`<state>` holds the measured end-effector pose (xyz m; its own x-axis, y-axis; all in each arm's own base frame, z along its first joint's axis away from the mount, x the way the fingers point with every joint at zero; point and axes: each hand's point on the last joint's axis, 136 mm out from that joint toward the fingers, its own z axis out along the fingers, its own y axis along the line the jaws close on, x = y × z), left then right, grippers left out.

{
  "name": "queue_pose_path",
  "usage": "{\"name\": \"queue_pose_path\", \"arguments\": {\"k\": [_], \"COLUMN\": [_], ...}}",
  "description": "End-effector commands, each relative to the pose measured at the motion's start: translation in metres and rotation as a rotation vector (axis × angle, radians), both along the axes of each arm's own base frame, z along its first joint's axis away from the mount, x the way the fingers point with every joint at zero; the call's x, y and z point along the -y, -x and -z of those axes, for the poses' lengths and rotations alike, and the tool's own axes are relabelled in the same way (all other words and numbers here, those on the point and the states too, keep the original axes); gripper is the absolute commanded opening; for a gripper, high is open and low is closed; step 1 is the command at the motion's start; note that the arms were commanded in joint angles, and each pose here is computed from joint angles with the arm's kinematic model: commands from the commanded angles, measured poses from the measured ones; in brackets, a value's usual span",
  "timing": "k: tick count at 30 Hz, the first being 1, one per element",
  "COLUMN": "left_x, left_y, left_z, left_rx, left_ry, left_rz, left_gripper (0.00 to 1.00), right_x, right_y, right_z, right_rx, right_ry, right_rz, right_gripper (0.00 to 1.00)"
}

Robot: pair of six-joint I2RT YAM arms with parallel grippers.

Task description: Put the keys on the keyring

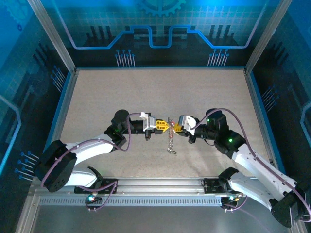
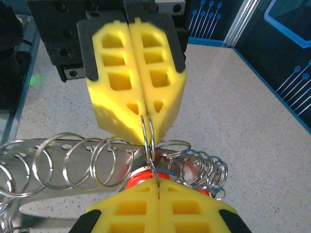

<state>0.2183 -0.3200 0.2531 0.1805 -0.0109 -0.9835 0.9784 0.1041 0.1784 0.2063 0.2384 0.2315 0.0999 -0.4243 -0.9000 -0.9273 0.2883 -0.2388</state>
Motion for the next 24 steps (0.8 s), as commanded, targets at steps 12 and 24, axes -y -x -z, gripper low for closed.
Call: {"name": "queue_pose_path", "arguments": {"k": [12,24], "left_x": [0.010,0.009], "left_y": [0.002,0.003], "left_z": [-0.028,-0.027], "left_rx": [0.062,0.067], "left_ry": [0.090,0.088], "left_rz": [0.043,0.040], "left_gripper": [0.00,0.00], "right_x": [-0.015,0.003], "right_y": [0.004,0.009], "right_z": [-0.016,-0.024], "right_rx": [-0.027,0.061], "right_ry": [-0.052,-0.105], "right_rz": [-0.091,-0.019], "right_gripper": [0.00,0.19]}}
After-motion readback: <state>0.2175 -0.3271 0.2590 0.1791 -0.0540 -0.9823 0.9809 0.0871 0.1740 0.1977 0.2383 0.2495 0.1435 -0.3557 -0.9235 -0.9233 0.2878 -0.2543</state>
